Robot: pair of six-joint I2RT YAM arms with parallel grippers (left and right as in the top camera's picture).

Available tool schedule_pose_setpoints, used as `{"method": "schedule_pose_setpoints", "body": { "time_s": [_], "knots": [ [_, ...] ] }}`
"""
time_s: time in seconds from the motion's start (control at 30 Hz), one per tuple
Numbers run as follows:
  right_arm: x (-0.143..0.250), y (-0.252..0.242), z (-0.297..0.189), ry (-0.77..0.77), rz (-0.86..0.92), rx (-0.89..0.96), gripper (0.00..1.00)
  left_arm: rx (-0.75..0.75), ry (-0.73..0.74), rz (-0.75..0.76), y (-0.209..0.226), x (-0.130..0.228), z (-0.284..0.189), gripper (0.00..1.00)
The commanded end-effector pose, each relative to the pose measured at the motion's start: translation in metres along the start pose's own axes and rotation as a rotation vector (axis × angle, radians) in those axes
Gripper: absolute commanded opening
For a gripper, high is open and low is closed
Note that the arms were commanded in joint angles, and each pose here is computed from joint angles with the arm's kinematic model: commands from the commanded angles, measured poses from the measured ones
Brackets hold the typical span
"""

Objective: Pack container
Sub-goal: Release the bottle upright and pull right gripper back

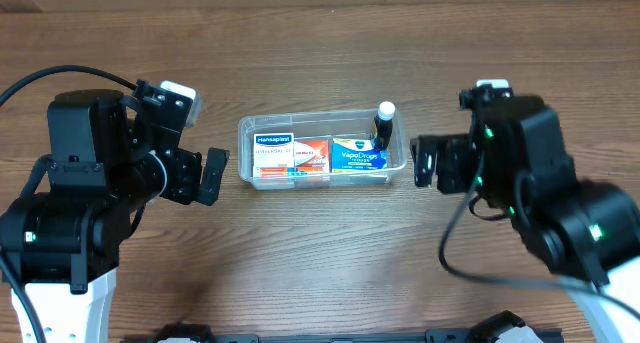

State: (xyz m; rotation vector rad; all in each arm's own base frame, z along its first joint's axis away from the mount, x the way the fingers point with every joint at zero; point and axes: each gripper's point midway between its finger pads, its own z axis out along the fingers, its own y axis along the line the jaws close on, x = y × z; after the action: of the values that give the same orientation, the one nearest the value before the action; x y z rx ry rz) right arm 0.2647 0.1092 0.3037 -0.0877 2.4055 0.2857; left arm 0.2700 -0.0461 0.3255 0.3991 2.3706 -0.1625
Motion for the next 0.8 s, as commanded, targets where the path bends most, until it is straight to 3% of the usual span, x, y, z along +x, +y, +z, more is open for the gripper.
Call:
{"method": "schedule_pose_setpoints", "body": {
  "time_s": [0.0, 0.1, 0.27, 0.33, 0.4, 0.57, 0.77],
  "knots": [
    [0.031, -0.003, 0.003, 0.008, -0.002, -0.034, 1.0, 0.006, -0.01, 0.013, 0.0, -0.002, -0.002, 1.0],
    [0.045, 0.0, 0.02, 0.005, -0.002, -0.072, 1.0, 0.006, -0.01, 0.013, 0.0, -0.002, -0.002, 1.0],
    [0.003, 0.019, 0.056, -0.103, 0.0, -0.126, 1.0, 0.006, -0.01, 0.013, 0.0, -0.002, -0.002, 1.0],
    [0.007, 0.02, 0.075, -0.058, -0.001, -0.114, 1.0, 0.006, -0.01, 0.013, 0.0, -0.002, -0.002, 1.0],
    [0.018, 0.022, 0.074, -0.011, -0.002, -0.131, 1.0, 0.006, -0.01, 0.013, 0.0, -0.002, -0.002, 1.0],
    [0.017, 0.022, 0.044, -0.065, -0.003, -0.16, 1.0, 0.006, -0.01, 0.013, 0.0, -0.002, -0.002, 1.0],
    [0.031, 0.016, 0.049, 0.0, -0.004, -0.133, 1.0, 0.006, -0.01, 0.013, 0.0, -0.002, -0.002, 1.0]
  ]
}}
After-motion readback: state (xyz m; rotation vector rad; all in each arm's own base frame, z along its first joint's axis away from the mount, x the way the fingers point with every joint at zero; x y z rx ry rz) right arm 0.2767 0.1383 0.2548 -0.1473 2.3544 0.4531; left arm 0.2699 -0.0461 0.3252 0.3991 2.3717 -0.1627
